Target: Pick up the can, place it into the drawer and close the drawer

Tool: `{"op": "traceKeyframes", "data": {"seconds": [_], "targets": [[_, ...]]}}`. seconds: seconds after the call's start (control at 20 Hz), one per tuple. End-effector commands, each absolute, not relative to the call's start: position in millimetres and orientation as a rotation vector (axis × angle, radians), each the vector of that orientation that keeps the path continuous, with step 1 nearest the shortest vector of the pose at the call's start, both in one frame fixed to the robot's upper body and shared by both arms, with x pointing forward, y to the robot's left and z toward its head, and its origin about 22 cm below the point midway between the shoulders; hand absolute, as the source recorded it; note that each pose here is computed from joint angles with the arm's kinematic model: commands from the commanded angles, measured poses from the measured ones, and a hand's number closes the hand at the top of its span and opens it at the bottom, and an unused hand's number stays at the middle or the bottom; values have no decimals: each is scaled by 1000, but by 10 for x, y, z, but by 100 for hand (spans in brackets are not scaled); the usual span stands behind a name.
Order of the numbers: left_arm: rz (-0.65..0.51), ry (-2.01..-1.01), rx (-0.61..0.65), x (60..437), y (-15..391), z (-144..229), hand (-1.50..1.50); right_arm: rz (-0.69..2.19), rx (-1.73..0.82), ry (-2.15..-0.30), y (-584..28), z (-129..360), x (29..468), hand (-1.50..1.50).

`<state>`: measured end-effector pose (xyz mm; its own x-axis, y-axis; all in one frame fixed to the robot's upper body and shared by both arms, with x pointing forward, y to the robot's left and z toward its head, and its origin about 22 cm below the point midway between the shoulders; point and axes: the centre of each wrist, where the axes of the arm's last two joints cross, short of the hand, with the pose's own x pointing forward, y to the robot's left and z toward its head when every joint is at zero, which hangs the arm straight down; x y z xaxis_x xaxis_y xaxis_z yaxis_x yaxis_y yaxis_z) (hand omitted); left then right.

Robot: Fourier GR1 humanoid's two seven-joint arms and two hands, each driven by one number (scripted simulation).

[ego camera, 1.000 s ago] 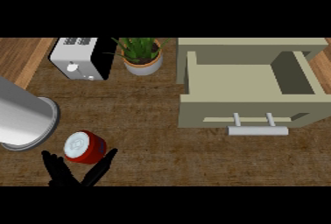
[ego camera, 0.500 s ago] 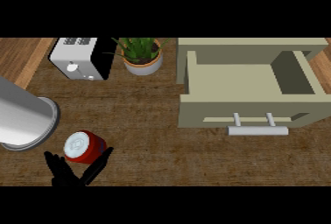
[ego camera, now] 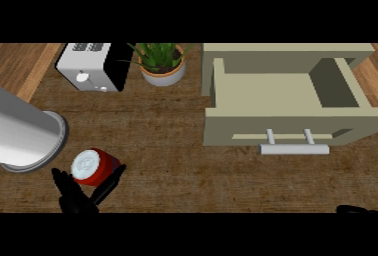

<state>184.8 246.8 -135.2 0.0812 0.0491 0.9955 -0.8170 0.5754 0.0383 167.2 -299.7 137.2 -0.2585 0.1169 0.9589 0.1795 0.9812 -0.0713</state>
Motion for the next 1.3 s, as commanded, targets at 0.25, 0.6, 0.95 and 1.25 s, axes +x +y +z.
{"op": "traceKeyframes", "data": {"seconds": [0.25,0.6,0.95,1.25], "targets": [[655,-1402,602,2259,2508,-1186,-150,-58,-230,-1850,-3003,1344,1635,-150],[660,-1479,485,2070,2488,-1449,150,-65,-226,-1855,-2853,1369,1874,-150],[454,-1555,337,2756,2470,-1083,150,-64,-251,-1862,-3045,1456,1689,-150],[134,-1581,-1,3193,2316,-837,150,-55,-225,-1883,-2966,1489,1728,-150]]}}
